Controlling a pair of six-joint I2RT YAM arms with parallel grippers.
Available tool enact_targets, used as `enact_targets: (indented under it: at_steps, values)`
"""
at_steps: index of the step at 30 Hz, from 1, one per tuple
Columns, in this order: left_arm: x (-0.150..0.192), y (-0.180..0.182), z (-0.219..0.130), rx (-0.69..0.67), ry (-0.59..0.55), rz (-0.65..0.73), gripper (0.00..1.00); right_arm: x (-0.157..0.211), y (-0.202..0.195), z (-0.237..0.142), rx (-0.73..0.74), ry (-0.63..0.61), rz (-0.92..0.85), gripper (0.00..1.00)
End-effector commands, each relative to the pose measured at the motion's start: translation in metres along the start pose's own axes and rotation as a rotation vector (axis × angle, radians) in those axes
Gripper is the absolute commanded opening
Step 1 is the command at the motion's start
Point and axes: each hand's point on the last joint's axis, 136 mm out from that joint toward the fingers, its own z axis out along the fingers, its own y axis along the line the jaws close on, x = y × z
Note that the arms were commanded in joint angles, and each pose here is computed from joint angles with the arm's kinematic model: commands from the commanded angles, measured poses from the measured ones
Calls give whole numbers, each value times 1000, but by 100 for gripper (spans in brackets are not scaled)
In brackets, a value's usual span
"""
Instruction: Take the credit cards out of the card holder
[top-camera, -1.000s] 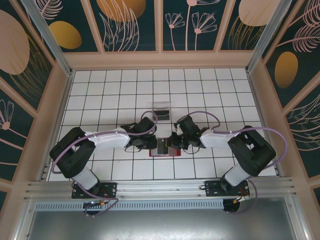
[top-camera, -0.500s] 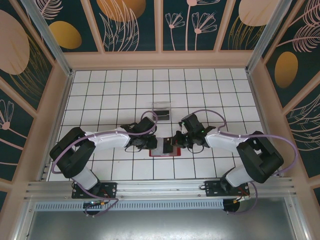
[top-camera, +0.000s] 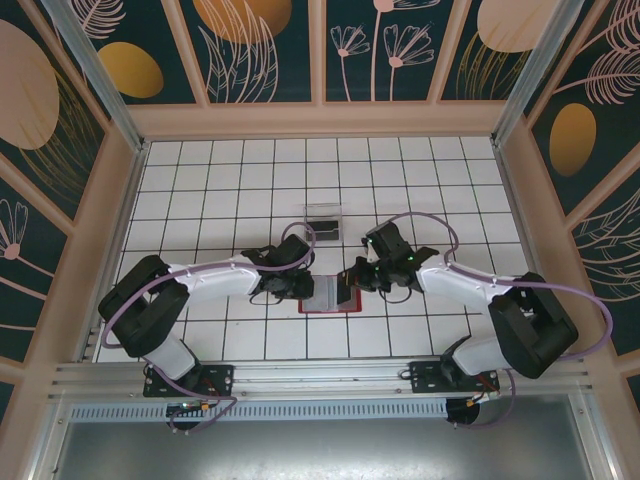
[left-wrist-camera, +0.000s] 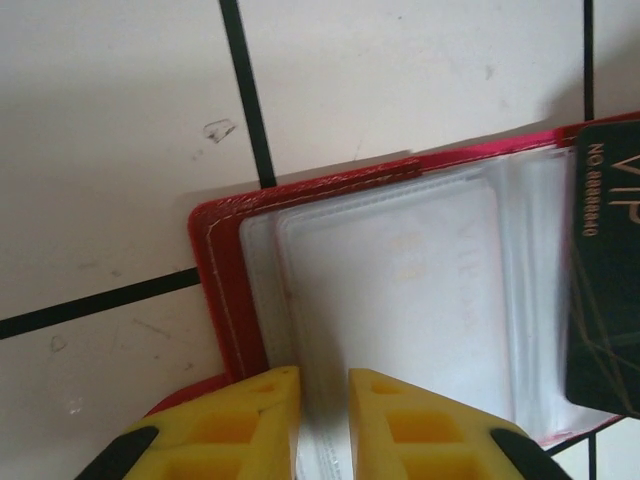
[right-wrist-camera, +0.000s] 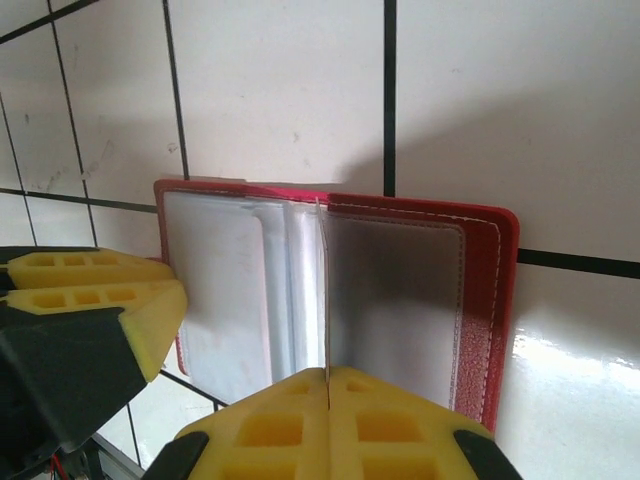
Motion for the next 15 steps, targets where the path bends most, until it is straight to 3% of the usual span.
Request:
enact_targets:
  at_steps: [1, 7, 15]
  values:
    - [-3, 3, -12, -31, -22, -14, 22, -15, 11, -15, 6, -51, -62, 2]
    - [-6, 8, -19, -44, -72, -35, 23, -34, 15, -27, 92, -85, -256, 2]
    - [0, 19, -21, -55, -95, -60, 24, -62, 23, -35, 214, -116, -721, 0]
